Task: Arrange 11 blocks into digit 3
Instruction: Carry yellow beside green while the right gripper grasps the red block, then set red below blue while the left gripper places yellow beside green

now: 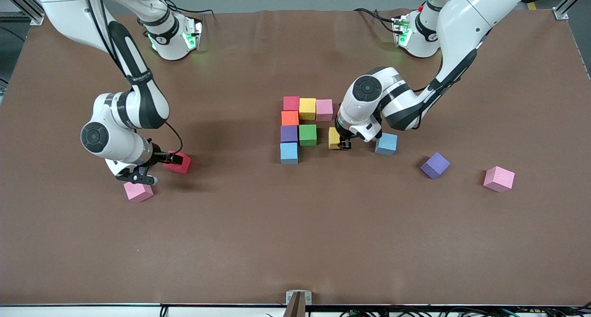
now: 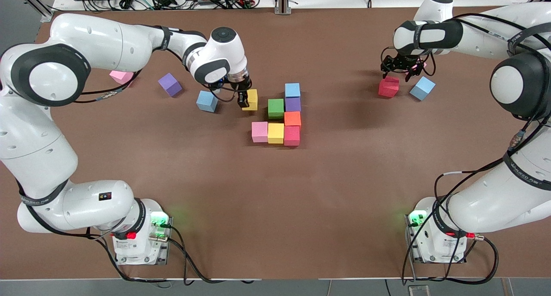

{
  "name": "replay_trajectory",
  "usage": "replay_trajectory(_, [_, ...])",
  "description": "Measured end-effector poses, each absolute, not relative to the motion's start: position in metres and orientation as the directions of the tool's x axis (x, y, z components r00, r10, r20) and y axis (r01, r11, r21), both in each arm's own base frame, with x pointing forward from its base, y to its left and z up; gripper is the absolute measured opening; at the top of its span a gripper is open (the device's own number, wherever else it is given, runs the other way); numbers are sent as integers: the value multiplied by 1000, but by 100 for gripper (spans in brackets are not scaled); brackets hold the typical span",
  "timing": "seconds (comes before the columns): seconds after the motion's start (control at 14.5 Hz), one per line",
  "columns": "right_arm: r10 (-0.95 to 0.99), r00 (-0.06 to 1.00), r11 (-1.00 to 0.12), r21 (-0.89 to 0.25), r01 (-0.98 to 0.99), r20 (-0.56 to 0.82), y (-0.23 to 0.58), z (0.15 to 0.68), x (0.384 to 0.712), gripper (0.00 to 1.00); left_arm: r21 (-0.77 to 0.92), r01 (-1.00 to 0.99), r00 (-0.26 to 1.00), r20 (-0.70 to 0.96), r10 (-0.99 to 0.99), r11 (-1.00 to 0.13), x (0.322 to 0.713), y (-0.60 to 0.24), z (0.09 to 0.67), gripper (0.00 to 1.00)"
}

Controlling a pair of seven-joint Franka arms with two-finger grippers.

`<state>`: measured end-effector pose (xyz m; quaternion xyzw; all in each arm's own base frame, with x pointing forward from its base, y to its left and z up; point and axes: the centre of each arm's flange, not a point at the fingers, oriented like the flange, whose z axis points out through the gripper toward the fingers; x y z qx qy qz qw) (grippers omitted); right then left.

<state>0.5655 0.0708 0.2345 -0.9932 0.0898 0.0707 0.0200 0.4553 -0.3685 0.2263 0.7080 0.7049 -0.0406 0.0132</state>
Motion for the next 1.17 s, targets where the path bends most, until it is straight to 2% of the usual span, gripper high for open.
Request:
replay_trajectory(0.76, [-221,967,-974,-19,-225,-128,82,207,552,96,-31,999,-23,-89,996,21,443,-383,205,57])
replay_trajectory(0.83, [-221,967,-974,-18,-226,-128,82,204,552,90,-33,999,-22,-90,996,19,442,-384,204,57])
replay_trajectory(0.96, [-222,967,-974,-18,-226,-126,82,203,552,67,-36,999,-16,-92,996,13,439,-389,203,57])
replay_trajectory(1.03, [-221,967,-974,-19,-225,-124,82,205,553,62,-38,999,-13,-93,996,9,438,-391,202,57])
replay_trajectory(1.17, [-219,968,-975,-22,-223,-120,83,208,557,62,-39,999,-6,-96,995,2,435,-395,202,57])
